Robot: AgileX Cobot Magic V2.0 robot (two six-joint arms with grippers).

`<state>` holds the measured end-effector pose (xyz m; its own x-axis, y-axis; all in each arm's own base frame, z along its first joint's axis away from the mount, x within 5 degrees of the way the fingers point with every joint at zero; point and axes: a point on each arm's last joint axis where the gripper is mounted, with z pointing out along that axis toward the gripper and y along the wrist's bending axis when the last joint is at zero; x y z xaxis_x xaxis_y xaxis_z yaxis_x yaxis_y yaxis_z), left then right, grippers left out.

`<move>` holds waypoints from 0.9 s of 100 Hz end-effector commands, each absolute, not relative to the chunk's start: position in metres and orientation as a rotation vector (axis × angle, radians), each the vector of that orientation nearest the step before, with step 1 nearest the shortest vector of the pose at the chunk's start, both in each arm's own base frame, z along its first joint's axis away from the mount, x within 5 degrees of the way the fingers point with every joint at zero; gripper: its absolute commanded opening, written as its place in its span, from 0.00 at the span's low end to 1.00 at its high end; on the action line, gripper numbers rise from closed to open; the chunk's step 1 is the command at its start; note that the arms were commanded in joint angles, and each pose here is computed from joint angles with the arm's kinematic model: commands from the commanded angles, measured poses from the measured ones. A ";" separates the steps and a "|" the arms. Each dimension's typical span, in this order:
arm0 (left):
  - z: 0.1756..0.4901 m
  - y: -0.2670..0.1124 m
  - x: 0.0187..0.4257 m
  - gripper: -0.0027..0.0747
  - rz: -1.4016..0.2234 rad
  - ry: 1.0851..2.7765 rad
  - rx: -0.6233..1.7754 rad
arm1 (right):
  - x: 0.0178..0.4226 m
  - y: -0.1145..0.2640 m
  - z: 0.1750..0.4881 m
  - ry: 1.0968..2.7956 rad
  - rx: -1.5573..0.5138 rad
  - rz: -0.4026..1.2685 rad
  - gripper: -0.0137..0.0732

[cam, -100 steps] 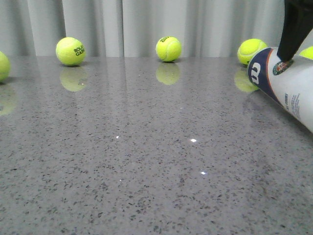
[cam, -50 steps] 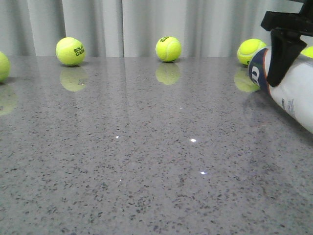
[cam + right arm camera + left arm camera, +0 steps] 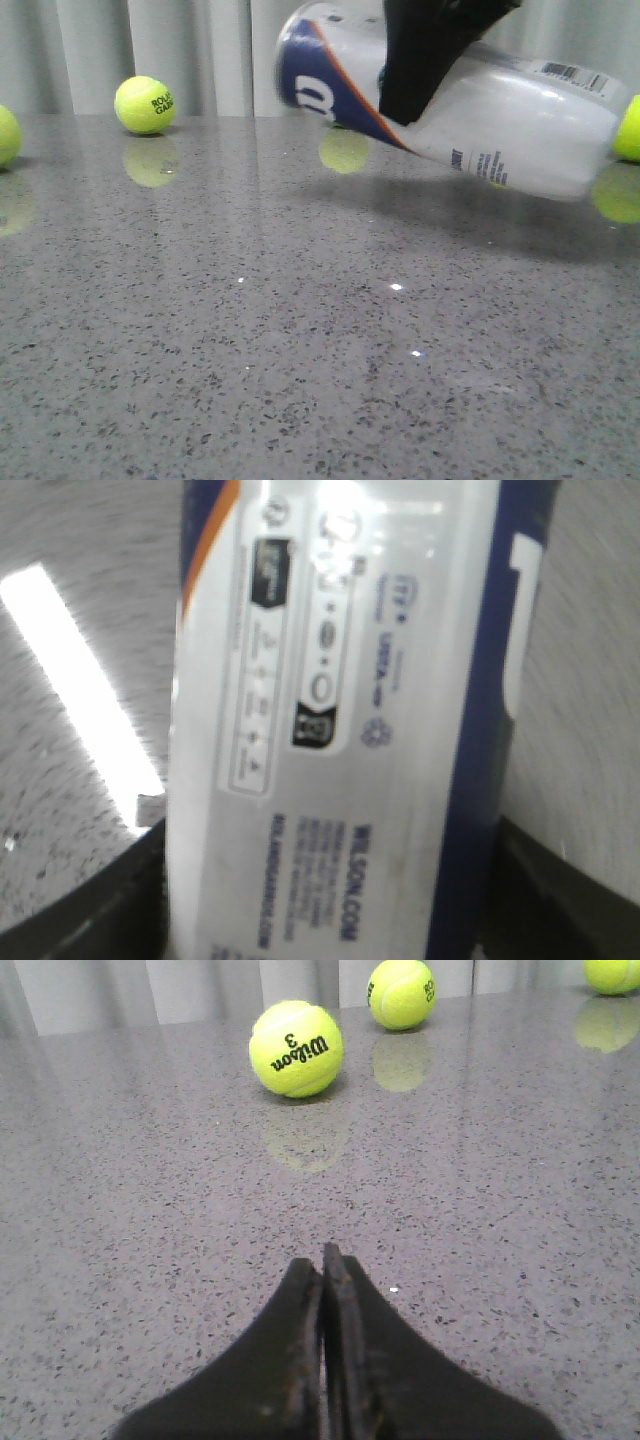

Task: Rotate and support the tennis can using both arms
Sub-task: 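Lift the can with the right gripper and swing it across, laying it sideways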

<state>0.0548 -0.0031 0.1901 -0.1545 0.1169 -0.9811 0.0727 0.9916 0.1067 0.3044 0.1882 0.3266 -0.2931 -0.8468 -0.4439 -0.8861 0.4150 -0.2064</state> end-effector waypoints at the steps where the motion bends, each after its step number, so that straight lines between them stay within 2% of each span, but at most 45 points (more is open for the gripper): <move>1: 0.184 -0.003 0.055 0.01 0.030 1.659 0.134 | 0.299 0.197 0.346 1.885 -1.712 0.046 0.44; 9: 0.184 -0.003 0.055 0.01 0.030 1.659 0.134 | 0.301 0.204 0.338 1.689 -1.921 0.000 0.44; 16: 0.184 -0.003 0.055 0.01 0.030 1.659 0.134 | 0.302 0.207 0.331 1.603 -2.027 -0.012 0.44; 52: 0.184 -0.003 0.055 0.01 0.030 1.659 0.134 | 0.309 0.214 0.312 1.616 -2.075 0.026 0.46; 59: 0.184 -0.003 0.055 0.01 0.030 1.659 0.134 | 0.308 0.214 0.312 1.637 -2.078 0.042 0.57; 71: 0.184 -0.003 0.055 0.01 0.030 1.659 0.134 | 0.306 0.213 0.311 1.687 -2.060 0.065 0.93; 78: 0.184 -0.003 0.055 0.01 0.030 1.659 0.134 | 0.306 0.213 0.311 1.686 -2.059 0.064 0.89; 90: 0.184 -0.003 0.055 0.01 0.030 1.659 0.134 | 0.306 0.213 0.311 1.686 -2.059 0.064 0.89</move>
